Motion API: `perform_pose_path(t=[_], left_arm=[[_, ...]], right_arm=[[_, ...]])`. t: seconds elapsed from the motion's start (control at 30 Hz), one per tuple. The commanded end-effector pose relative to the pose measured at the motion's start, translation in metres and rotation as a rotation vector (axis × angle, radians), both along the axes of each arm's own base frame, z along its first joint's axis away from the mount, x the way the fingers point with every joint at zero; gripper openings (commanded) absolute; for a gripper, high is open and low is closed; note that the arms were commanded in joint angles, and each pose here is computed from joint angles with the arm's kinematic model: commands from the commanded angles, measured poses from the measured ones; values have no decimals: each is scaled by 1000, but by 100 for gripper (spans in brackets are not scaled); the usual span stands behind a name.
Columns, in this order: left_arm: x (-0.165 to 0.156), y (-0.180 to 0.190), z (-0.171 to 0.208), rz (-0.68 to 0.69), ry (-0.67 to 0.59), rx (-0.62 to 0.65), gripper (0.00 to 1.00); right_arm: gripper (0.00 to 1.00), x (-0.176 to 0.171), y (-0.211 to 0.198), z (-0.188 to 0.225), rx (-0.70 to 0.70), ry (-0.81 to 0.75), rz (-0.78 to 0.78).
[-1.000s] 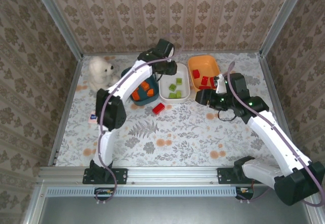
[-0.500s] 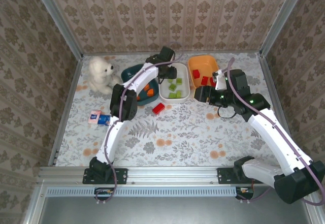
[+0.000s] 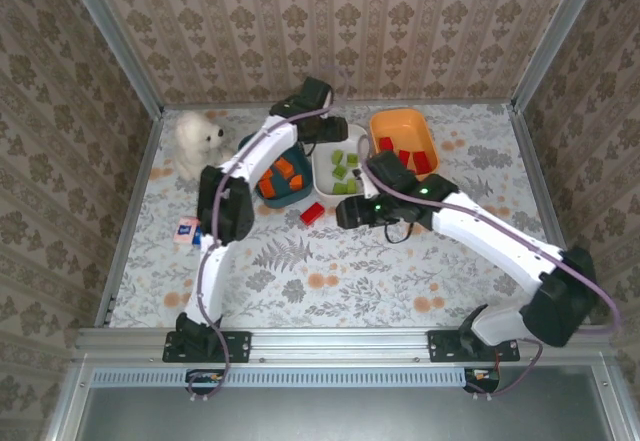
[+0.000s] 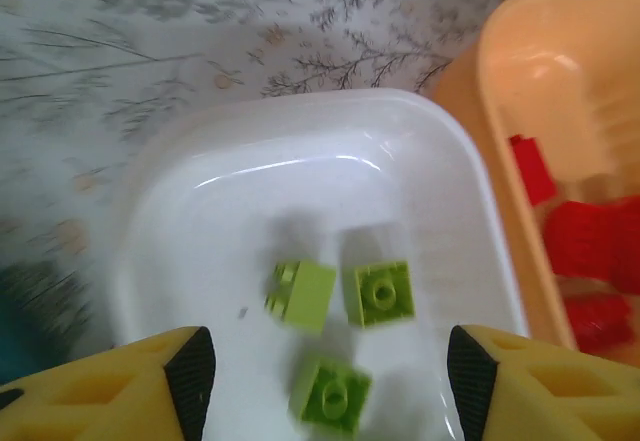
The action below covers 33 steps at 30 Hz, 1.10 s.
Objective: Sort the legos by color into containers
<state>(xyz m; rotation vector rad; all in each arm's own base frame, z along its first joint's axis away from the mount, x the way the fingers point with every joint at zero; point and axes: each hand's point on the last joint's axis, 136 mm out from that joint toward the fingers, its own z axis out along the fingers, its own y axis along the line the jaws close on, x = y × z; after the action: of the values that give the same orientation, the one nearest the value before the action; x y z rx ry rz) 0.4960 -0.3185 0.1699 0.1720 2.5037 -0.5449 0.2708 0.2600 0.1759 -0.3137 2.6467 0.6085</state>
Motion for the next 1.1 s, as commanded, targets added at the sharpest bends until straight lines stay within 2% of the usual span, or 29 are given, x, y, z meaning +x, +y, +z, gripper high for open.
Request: perform_pose_path(t=[0.0, 0.07, 0.2, 0.27, 0.47, 0.63, 0.8, 1.07], left_arm=[[-24, 40, 90, 59, -128, -128, 68], [-52, 68, 95, 92, -124, -161, 69], [-109, 125, 84, 169, -100, -184, 72], [-146, 146, 83, 184, -109, -195, 76], [-242, 193, 58, 254, -93, -253, 88], [-304, 217, 39, 291, -78, -285, 91], [-335, 226, 35, 293, -63, -298, 91], [-343, 223, 46, 232, -62, -279, 92]], right_arm=[[73, 18, 17, -15, -64, -19, -59], [77, 25, 26, -28, -103, 13, -110], [78, 36, 48, -44, -140, 66, -186], [80, 40, 61, -54, -169, 71, -209], [81, 51, 78, -76, -208, 76, -344], [82, 62, 88, -89, -193, 84, -415], [82, 69, 84, -104, -231, 84, -489], [81, 85, 85, -120, -256, 52, -548]])
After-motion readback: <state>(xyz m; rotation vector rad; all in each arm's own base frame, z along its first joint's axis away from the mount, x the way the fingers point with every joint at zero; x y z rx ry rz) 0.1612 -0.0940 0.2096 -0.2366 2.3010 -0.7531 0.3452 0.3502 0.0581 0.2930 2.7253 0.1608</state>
